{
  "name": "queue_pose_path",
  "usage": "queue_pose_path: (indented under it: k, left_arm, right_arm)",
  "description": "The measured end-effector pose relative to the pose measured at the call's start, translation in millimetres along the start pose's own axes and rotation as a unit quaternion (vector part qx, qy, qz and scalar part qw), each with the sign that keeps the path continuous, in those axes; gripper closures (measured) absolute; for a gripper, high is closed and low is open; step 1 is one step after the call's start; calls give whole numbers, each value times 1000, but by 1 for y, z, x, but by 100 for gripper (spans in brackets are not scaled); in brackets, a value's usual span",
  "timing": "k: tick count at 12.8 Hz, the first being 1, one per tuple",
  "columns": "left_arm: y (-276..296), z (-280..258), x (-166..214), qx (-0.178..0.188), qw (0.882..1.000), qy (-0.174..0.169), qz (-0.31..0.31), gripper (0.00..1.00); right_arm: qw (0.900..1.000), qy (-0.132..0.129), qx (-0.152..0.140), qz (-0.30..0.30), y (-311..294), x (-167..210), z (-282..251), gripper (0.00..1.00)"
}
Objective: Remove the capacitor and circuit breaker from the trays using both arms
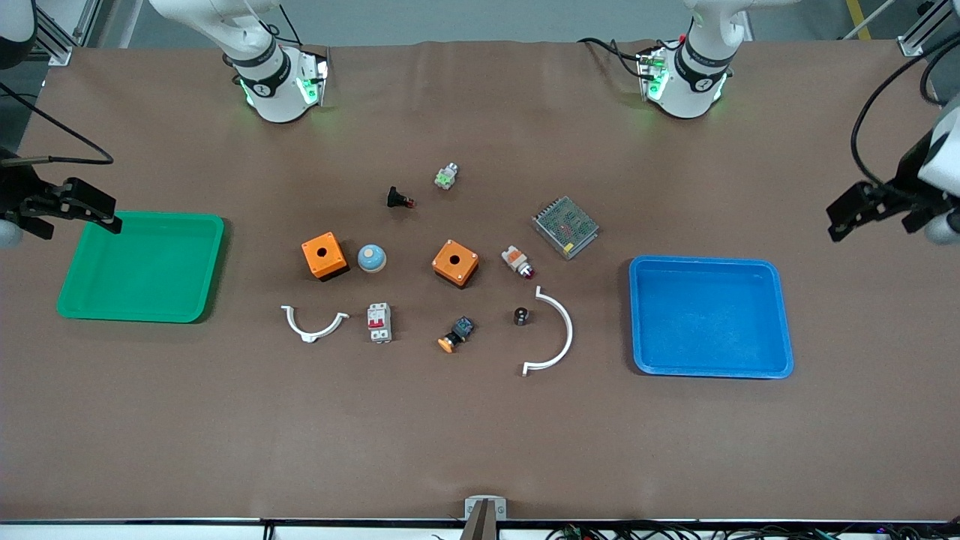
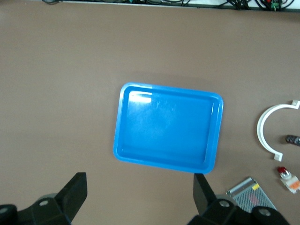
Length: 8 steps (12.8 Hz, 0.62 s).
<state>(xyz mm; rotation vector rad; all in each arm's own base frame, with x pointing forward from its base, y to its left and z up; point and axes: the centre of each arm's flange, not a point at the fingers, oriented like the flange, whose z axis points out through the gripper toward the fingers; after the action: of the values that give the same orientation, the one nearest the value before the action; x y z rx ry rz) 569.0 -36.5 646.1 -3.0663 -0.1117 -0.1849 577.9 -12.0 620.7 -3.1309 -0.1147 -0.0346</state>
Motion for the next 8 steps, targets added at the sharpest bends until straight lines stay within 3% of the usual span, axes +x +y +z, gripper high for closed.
queue_pose_path:
  k: [8]
  left_arm:
    - [6,6,-22,-21,997,-45,54,0]
  right_arm:
    - [1000,0,2,10,1,-7,-5,0]
